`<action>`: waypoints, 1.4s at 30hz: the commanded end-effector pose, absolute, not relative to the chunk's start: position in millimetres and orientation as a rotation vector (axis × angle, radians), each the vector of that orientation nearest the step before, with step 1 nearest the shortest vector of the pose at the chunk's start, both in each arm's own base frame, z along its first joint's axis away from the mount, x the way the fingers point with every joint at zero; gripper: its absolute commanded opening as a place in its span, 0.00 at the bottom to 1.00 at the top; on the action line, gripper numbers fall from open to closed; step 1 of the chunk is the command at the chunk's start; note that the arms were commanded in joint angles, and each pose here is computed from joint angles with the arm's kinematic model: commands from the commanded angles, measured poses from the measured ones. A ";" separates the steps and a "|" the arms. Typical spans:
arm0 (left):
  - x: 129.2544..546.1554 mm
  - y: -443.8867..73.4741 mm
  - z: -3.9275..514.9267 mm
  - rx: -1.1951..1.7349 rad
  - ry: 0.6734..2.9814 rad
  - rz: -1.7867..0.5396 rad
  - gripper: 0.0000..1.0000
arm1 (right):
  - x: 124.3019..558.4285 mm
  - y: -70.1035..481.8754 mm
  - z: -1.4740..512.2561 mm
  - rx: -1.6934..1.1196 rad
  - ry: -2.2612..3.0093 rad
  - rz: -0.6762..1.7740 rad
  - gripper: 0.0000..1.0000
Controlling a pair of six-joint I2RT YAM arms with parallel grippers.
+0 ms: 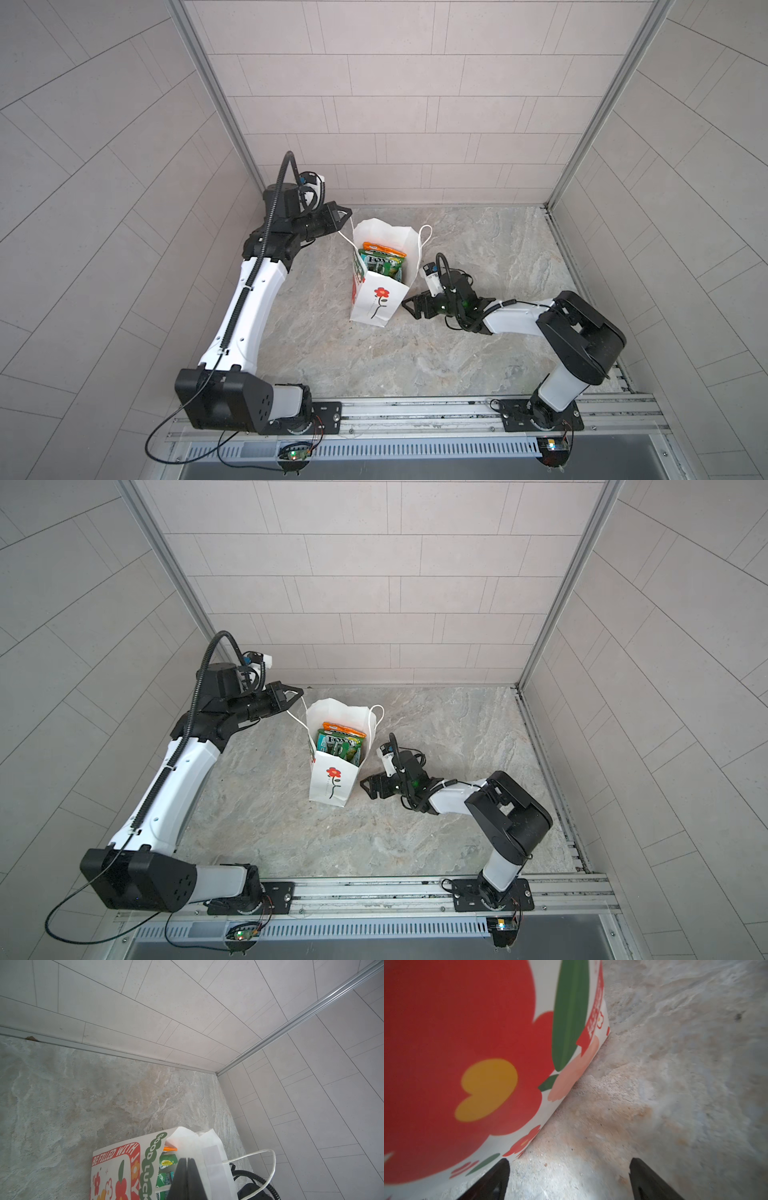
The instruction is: Take the snacks out of the paper bag
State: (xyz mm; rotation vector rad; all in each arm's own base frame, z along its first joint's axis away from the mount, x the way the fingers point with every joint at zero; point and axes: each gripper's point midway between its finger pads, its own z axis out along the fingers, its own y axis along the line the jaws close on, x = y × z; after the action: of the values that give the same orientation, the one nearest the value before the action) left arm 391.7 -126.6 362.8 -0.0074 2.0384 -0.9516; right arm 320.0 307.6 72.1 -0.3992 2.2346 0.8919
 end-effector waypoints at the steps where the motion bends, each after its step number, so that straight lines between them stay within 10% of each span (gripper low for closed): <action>1: 393.8 -144.1 422.7 0.142 1.846 -0.962 0.00 | 334.4 334.2 94.8 -0.341 2.115 1.003 0.90; 21: 362.4 -231.1 414.6 0.432 1.932 -0.972 0.00 | 371.8 408.3 99.1 -0.355 1.996 1.024 0.90; 42: 313.2 -254.8 356.3 0.430 2.051 -0.833 0.00 | 294.5 171.6 127.6 -0.238 2.172 0.230 0.94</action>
State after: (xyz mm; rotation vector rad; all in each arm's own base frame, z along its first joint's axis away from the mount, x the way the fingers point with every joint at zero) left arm 315.7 -255.5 338.2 0.4491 2.1217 -0.8396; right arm 305.9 221.5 141.4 -0.2473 2.0916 0.5244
